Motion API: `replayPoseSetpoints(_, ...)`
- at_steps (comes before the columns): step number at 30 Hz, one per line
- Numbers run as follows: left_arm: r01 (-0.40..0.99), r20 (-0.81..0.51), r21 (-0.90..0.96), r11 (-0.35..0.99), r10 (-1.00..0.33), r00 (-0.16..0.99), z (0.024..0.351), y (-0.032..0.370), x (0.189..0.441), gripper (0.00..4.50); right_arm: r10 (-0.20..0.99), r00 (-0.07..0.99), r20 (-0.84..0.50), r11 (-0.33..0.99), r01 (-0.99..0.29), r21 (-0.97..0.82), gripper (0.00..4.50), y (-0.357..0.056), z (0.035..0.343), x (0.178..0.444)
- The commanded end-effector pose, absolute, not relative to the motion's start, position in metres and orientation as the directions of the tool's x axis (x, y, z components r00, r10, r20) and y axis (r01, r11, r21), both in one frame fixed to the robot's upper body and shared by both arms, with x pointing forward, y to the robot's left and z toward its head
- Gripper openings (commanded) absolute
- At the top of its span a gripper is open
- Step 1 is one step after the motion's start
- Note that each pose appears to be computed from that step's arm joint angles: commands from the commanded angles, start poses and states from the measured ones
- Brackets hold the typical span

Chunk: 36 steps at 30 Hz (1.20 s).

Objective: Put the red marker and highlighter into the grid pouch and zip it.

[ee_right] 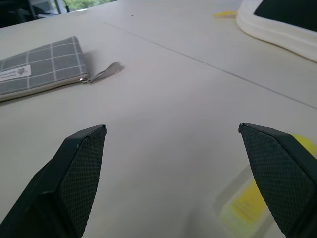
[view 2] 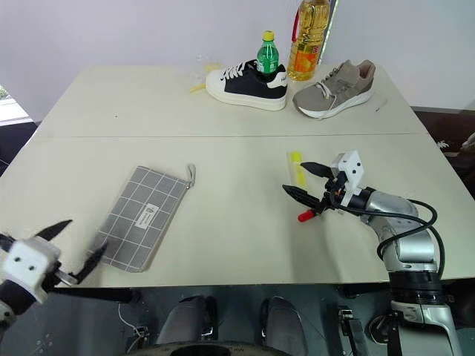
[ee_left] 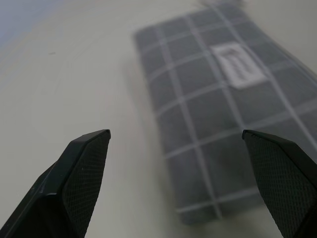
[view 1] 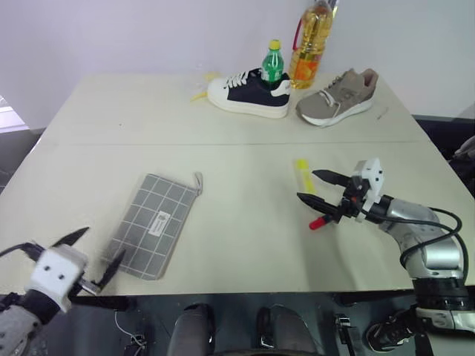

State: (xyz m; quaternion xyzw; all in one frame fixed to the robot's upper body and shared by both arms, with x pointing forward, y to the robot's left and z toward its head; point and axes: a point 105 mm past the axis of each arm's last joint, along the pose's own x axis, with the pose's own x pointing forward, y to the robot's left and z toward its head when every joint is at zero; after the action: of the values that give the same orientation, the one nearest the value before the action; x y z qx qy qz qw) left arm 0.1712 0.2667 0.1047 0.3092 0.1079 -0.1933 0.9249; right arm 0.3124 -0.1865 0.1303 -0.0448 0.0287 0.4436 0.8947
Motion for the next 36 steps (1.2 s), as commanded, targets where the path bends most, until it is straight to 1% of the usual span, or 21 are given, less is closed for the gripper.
replayPoseSetpoints(1, 0.539, -0.396, 0.580, 0.611, -0.367, 0.842, 0.102, 0.255, 0.164, 4.50, 0.816, 0.576, -0.047, 0.572, -0.817, -0.069, 4.43, -0.181, 0.135, 0.313)
replayPoseSetpoints(4, 0.608, -0.468, 0.569, 0.553, -0.390, 0.793, 0.095, 0.254, 0.158, 4.50, 0.820, 0.570, -0.049, 0.568, -0.821, -0.062, 4.43, -0.182, 0.130, 0.313)
replayPoseSetpoints(6, 0.628, -0.490, 0.569, 0.530, -0.395, 0.777, 0.093, 0.254, 0.157, 4.50, 0.824, 0.565, -0.052, 0.562, -0.825, -0.058, 4.43, -0.182, 0.126, 0.313)
replayPoseSetpoints(11, 0.636, -0.497, 0.586, 0.502, -0.397, 0.772, 0.091, 0.255, 0.161, 4.50, 0.827, 0.559, -0.048, 0.557, -0.829, -0.054, 4.43, -0.181, 0.120, 0.311)
replayPoseSetpoints(15, 0.631, -0.487, 0.613, 0.476, -0.402, 0.776, 0.089, 0.251, 0.170, 4.50, 0.832, 0.553, -0.043, 0.551, -0.833, -0.048, 4.43, -0.177, 0.116, 0.308)
replayPoseSetpoints(22, 0.637, -0.487, 0.631, 0.443, -0.412, 0.770, 0.085, 0.245, 0.175, 4.50, 0.849, 0.527, -0.039, 0.525, -0.849, -0.058, 4.43, -0.160, 0.117, 0.303)
replayPoseSetpoints(24, 0.635, -0.483, 0.631, 0.446, -0.414, 0.771, 0.085, 0.244, 0.176, 4.50, 0.857, 0.511, -0.072, 0.508, -0.859, -0.057, 4.43, -0.140, 0.114, 0.306)
replayPoseSetpoints(25, 0.635, -0.483, 0.631, 0.446, -0.415, 0.771, 0.084, 0.244, 0.177, 4.50, 0.858, 0.505, -0.091, 0.503, -0.863, -0.049, 4.43, -0.122, 0.111, 0.310)
replayPoseSetpoints(29, 0.633, -0.475, 0.630, 0.451, -0.421, 0.773, 0.083, 0.241, 0.179, 4.50, 0.893, 0.444, -0.081, 0.441, -0.896, -0.045, 4.43, -0.065, 0.116, 0.313)
replayPoseSetpoints(30, 0.633, -0.473, 0.630, 0.451, -0.423, 0.773, 0.083, 0.240, 0.180, 4.50, 0.899, 0.431, -0.082, 0.429, -0.902, -0.039, 4.20, -0.046, 0.118, 0.315)
replayPoseSetpoints(32, 0.632, -0.471, 0.630, 0.452, -0.425, 0.773, 0.083, 0.239, 0.181, 4.50, 0.919, 0.385, -0.084, 0.385, -0.923, -0.020, 3.54, -0.011, 0.123, 0.314)
replayPoseSetpoints(34, 0.630, -0.468, 0.631, 0.453, -0.426, 0.775, 0.084, 0.239, 0.181, 4.50, 0.928, 0.360, -0.096, 0.360, -0.933, -0.016, 2.60, 0.021, 0.128, 0.315)
replayPoseSetpoints(36, 0.626, -0.464, 0.632, 0.457, -0.423, 0.778, 0.084, 0.238, 0.181, 4.50, 0.931, 0.348, -0.114, 0.349, -0.937, -0.015, 1.56, 0.042, 0.131, 0.315)
